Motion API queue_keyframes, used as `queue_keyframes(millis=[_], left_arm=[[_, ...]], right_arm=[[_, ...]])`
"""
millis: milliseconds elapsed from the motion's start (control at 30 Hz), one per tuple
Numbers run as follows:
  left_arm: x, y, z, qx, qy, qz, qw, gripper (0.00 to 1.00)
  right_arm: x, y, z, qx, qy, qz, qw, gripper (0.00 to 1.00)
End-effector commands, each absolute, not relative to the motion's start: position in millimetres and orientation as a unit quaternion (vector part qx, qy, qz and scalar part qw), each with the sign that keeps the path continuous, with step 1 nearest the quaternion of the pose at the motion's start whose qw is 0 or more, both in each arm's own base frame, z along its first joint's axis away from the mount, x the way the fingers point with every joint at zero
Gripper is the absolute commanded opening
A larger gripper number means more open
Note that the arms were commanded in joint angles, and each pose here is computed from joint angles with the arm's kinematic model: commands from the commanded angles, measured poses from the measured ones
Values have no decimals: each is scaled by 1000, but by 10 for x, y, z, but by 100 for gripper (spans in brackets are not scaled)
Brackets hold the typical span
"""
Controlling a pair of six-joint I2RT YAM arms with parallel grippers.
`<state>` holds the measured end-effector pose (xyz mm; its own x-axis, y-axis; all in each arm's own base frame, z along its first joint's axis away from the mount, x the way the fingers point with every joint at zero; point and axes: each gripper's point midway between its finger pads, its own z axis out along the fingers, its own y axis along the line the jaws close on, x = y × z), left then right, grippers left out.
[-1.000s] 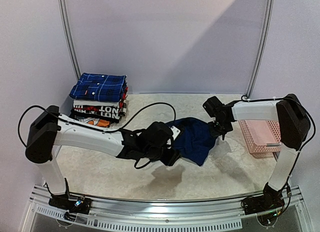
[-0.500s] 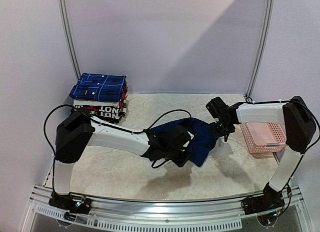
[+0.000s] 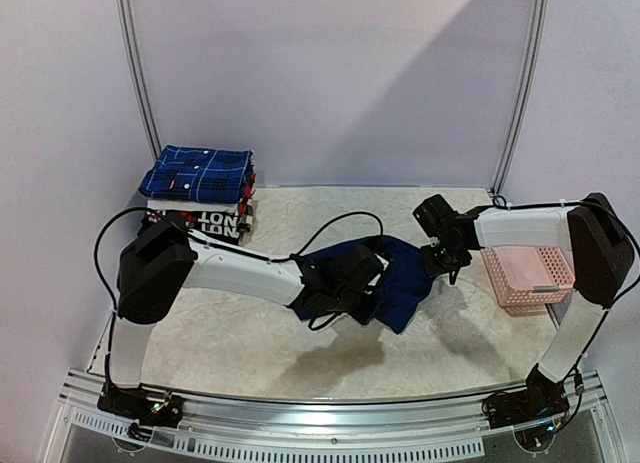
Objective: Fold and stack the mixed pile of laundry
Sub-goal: Pick up the crumpled T-shirt from the center of the board, then flatten out the crumpled T-shirt at the center of the board.
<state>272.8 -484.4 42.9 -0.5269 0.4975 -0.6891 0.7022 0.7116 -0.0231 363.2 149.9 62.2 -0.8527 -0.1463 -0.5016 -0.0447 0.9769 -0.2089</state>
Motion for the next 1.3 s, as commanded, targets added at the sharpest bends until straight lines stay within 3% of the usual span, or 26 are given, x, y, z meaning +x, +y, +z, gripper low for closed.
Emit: queue_keyframes(millis=[0, 67, 133, 200, 233, 267, 433, 667, 1000, 1267], left_arm=[[2895, -4884, 391, 333, 865, -152, 344, 30], [2920, -4877, 361, 329, 867, -147, 344, 34], [2944, -4873, 331, 326, 869, -146, 342, 30], [2960, -4880, 323, 325, 869, -148, 344, 16], [2974, -4879, 332, 323, 868, -149, 345, 2], [2981, -4873, 354, 322, 868, -149, 348, 0], [2987, -4724, 721, 314, 858, -147, 378, 0], [2846, -4069, 1602, 283, 846, -129, 434, 0], [2517, -3109, 2702, 238, 818, -128, 508, 0], [2198, -2422, 3468, 202, 787, -163, 559, 0]], right_arm=[[3607, 1512, 672, -44, 958, -82, 272, 0], [3598, 1514, 679, -44, 958, -80, 272, 0], [3596, 1511, 693, -43, 958, -79, 273, 0], [3591, 1511, 703, -42, 958, -77, 274, 0], [3586, 1513, 701, -43, 958, -76, 274, 0], [3586, 1510, 704, -42, 958, -76, 274, 0], [3579, 1514, 719, -42, 958, -74, 274, 0], [3534, 1535, 907, -43, 956, -55, 286, 0], [3385, 1739, 1635, -65, 936, 25, 345, 0], [3013, 2057, 2457, -111, 896, 156, 400, 0]])
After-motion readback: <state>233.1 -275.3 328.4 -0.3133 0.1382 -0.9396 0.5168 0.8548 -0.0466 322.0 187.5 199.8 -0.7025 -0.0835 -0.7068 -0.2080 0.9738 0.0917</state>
